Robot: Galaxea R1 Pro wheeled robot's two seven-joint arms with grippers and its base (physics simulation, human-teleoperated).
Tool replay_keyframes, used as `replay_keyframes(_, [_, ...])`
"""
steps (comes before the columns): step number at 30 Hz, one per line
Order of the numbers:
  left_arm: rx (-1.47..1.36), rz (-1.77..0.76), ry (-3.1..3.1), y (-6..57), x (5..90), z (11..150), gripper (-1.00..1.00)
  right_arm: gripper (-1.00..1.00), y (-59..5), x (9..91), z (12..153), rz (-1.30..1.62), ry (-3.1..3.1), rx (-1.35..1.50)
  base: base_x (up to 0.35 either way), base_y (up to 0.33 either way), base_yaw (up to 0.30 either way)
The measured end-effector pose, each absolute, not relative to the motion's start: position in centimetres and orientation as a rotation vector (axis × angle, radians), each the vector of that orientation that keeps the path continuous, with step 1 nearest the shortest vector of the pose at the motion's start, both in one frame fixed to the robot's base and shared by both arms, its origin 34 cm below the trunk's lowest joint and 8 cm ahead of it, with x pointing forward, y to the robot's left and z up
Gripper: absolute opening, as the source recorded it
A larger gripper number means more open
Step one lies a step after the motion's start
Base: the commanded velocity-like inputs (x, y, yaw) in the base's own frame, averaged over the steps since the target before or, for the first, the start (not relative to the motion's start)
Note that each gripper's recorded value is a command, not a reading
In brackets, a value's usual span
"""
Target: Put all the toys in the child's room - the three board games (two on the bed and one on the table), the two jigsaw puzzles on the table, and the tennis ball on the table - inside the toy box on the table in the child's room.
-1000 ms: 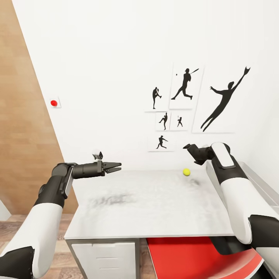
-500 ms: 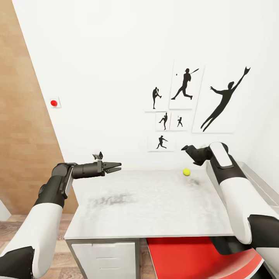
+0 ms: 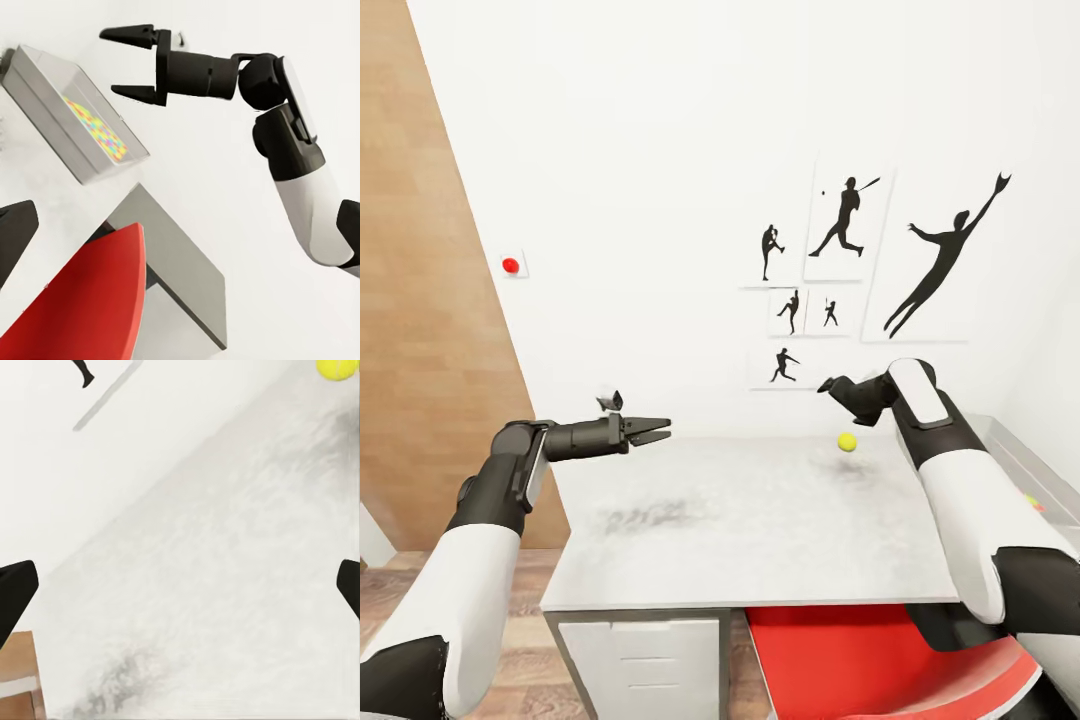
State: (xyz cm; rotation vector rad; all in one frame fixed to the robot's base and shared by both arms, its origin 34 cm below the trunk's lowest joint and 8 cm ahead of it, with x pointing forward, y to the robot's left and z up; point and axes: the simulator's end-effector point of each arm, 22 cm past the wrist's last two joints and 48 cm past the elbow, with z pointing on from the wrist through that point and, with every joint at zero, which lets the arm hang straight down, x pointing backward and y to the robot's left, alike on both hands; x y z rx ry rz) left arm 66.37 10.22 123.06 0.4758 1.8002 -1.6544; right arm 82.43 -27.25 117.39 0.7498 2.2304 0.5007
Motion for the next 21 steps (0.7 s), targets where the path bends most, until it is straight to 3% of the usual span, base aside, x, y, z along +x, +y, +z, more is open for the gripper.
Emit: replay_keyframes(21, [0.428, -1.627, 1.806, 12.3, 67.2, 122.6, 1.00, 1.00, -28.0, 82.7, 119.2, 0.359, 2.266, 0.701, -0.001, 0.001, -0.018])
